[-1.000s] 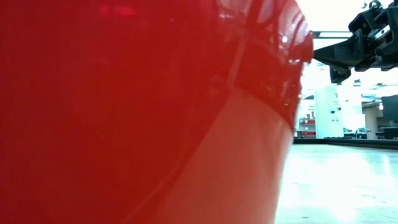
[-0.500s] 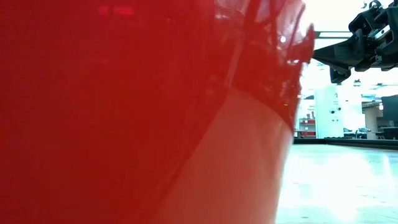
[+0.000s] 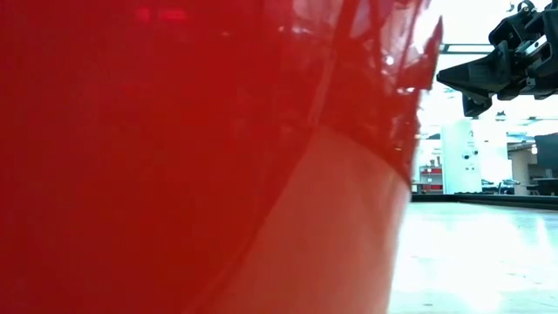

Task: Nest bowls inside each other
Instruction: Stack the red bowl on the green bowl

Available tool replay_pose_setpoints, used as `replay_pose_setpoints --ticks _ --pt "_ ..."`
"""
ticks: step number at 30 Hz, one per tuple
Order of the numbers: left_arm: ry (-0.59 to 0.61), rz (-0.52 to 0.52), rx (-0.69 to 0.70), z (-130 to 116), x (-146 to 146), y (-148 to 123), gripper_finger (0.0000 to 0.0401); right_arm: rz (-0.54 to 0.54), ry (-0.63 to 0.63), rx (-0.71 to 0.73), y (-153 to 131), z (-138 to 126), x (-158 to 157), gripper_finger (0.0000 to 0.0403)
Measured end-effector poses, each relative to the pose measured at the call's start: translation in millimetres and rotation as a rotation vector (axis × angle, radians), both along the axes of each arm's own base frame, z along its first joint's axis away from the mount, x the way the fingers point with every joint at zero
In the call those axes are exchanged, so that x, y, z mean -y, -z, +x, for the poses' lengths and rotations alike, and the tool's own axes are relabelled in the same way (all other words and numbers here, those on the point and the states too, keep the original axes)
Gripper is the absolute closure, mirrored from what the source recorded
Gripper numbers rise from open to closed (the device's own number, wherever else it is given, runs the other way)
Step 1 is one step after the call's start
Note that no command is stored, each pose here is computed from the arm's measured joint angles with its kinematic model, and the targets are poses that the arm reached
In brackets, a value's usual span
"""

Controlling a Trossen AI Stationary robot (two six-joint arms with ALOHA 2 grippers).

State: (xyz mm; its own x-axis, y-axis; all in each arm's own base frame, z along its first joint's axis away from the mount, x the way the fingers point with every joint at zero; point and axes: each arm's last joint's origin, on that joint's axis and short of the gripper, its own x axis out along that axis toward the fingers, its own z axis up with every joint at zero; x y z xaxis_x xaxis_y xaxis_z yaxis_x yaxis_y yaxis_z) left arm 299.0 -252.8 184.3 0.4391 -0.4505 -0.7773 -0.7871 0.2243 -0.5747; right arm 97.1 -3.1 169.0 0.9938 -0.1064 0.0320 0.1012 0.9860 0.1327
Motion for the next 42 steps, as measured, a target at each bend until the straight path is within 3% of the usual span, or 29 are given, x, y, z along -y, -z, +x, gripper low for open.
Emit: replay_pose_setpoints --ticks 33,42 --pt "0.063 -0.011 -0.102 -9 0 1 0.0346 -0.001 0.001 0.000 0 0 0 0.0369" --pt "0.051 0.028 -0.118 -18 -7 -14 0.0346 -0.002 0.000 -0.001 0 0 0 0.0369"
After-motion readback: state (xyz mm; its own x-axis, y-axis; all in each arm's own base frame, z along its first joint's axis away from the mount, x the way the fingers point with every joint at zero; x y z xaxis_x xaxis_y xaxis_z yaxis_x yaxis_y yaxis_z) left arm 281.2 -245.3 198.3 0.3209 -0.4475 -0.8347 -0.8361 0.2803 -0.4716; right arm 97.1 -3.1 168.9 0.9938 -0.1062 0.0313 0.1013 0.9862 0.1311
